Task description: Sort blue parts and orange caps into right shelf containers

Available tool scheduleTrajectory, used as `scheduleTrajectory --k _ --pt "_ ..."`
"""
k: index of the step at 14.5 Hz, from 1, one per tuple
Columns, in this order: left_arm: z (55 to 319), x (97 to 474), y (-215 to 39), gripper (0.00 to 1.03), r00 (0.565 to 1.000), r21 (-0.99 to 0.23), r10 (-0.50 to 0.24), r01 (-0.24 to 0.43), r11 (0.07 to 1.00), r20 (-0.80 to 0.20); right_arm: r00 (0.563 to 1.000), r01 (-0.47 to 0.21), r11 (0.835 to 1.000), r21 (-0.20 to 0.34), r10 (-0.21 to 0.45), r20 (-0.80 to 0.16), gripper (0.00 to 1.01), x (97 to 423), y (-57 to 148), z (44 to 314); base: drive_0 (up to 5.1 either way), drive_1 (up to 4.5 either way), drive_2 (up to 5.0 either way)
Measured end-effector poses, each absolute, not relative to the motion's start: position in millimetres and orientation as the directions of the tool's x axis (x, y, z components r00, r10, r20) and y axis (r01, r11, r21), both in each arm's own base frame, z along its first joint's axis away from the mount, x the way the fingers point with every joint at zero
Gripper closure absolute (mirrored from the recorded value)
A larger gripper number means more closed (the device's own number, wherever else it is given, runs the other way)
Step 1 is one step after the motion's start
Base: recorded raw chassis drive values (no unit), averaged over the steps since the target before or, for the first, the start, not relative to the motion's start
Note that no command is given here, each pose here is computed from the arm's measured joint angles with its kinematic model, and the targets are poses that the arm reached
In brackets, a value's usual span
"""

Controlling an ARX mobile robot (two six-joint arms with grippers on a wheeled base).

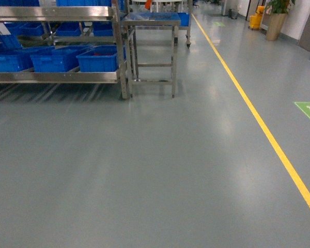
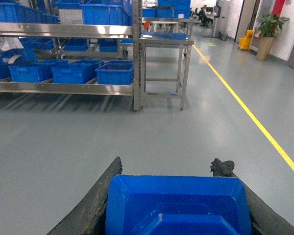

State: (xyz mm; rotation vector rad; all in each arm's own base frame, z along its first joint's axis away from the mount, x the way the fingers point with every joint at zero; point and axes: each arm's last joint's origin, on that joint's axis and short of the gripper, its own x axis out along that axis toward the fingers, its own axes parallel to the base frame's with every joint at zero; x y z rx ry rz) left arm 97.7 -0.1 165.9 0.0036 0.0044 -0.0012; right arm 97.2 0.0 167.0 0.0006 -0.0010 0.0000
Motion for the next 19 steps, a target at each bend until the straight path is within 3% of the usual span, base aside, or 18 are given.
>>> scheduleTrajectory --k 19 --pt "165.7 97.7 -0.1 0.59 1.0 0.004 -0.001 0.001 1.0 -0.006 1.0 0.0 1.0 0.001 0.0 0.001 0.6 97.2 0.0 167.0 0.0 4.31 -4.3"
